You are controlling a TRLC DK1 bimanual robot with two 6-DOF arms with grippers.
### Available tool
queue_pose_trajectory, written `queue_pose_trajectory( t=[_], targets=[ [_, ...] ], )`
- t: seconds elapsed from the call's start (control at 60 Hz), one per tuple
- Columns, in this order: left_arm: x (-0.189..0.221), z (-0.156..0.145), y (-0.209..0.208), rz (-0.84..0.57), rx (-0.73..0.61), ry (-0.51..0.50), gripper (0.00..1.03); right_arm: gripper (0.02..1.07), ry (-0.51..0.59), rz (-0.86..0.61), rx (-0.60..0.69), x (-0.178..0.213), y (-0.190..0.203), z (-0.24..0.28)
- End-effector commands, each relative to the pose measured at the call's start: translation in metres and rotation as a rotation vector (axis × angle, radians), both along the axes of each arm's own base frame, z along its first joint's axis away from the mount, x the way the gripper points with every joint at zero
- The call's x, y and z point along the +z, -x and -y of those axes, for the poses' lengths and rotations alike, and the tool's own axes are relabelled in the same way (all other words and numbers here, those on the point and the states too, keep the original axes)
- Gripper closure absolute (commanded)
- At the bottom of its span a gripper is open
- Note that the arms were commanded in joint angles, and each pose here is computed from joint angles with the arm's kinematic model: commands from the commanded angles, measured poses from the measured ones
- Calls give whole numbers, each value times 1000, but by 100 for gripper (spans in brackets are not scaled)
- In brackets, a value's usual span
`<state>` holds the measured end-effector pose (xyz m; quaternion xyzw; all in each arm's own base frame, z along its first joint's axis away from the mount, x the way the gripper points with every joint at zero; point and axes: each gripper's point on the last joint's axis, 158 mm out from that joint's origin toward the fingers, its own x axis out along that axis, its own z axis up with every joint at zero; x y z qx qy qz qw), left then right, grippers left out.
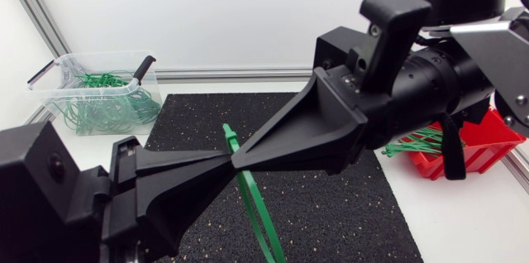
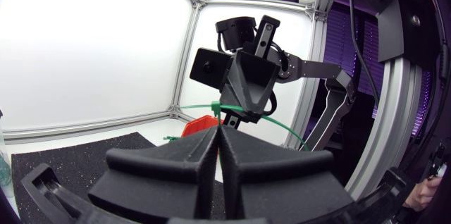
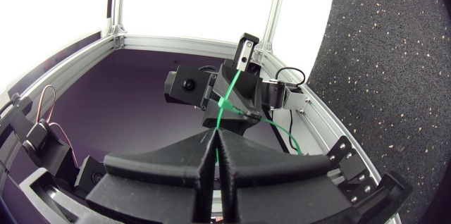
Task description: Take a green cable tie from the red box, thread the tail through the head to close it, then place it in the transparent bin on the left.
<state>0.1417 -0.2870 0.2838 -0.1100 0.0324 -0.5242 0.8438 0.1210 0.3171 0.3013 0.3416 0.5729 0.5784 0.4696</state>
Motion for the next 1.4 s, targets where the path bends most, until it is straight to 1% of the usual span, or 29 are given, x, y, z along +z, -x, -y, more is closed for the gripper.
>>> queue_pose_trajectory(
  t=[0.0,0.2,0.333,0.367,0.417,0.45,0.567,0.733,0.867,1.167,1.383],
  targets=[
    [-9,3,3,37,-11,-26,99,101,8,-21,-21,5,-6,1],
    [-9,5,2,71,-3,-38,99,101,19,-37,-41,3,-13,3],
    [-8,6,4,84,-3,-41,99,101,49,-75,-51,-8,-22,1],
    [-8,6,3,84,1,-44,99,98,49,-73,-55,-8,-23,1],
    [-8,5,2,89,6,-46,99,87,37,-54,-52,-4,-21,3],
    [-9,5,1,95,8,-51,99,81,26,-36,-48,0,-19,5],
    [-12,3,-2,122,24,-76,99,69,-9,-8,-17,11,-11,11],
    [-22,3,-4,197,33,-143,99,69,-38,48,-66,18,-25,22],
    [-30,3,-5,242,34,-194,99,69,-52,106,-69,18,-34,21],
    [-33,2,-10,331,56,-267,99,69,-31,124,-4,-15,-48,2],
    [-35,2,-10,341,55,-284,99,69,-26,133,64,-23,-31,-7]
  ],
)
